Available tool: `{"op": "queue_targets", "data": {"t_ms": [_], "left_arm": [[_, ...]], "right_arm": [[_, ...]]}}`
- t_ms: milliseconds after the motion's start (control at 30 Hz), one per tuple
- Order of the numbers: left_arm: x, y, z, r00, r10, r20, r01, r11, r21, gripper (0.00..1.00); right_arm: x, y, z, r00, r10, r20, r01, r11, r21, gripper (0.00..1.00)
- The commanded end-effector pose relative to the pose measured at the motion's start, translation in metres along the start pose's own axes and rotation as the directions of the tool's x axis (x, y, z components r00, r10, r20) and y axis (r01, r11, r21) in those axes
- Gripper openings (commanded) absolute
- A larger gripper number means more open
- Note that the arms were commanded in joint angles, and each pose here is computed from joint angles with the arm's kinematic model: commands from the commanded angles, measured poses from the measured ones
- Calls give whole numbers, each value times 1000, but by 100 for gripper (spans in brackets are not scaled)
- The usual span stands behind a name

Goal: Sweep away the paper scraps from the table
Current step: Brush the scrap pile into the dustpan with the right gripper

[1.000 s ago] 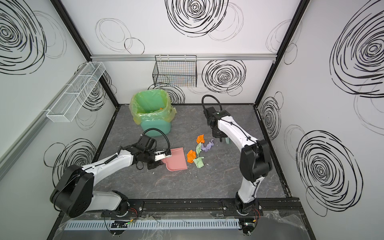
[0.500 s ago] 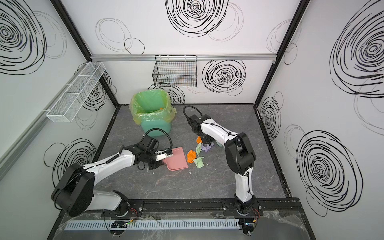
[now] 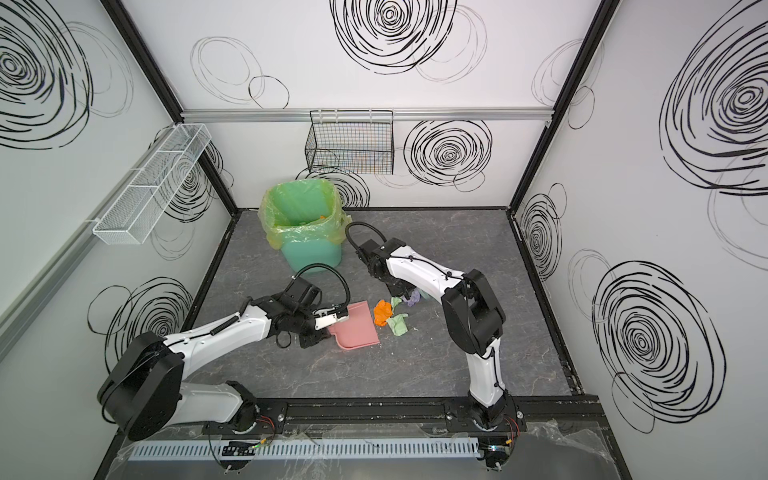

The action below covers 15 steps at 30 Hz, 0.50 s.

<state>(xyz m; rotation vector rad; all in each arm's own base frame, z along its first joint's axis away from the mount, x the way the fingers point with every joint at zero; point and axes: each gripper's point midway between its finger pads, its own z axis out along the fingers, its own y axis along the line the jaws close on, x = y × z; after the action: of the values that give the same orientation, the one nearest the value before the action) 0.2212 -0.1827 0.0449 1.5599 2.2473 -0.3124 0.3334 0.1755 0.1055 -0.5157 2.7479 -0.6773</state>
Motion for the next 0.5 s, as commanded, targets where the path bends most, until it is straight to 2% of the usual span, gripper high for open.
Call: {"op": "queue_targets", "data": {"t_ms": [0,467], "left_arm": [[3,-3,8,1000,-28,-9,28,1000,9,0],[-5,0,10,999,-29,16,29,1000,5,0]], "right_arm": [[16,14,-16,1000,-28,-14,27,997,-66,0],[37,67,-72,997,-61,47,71,962,-263,0]]}}
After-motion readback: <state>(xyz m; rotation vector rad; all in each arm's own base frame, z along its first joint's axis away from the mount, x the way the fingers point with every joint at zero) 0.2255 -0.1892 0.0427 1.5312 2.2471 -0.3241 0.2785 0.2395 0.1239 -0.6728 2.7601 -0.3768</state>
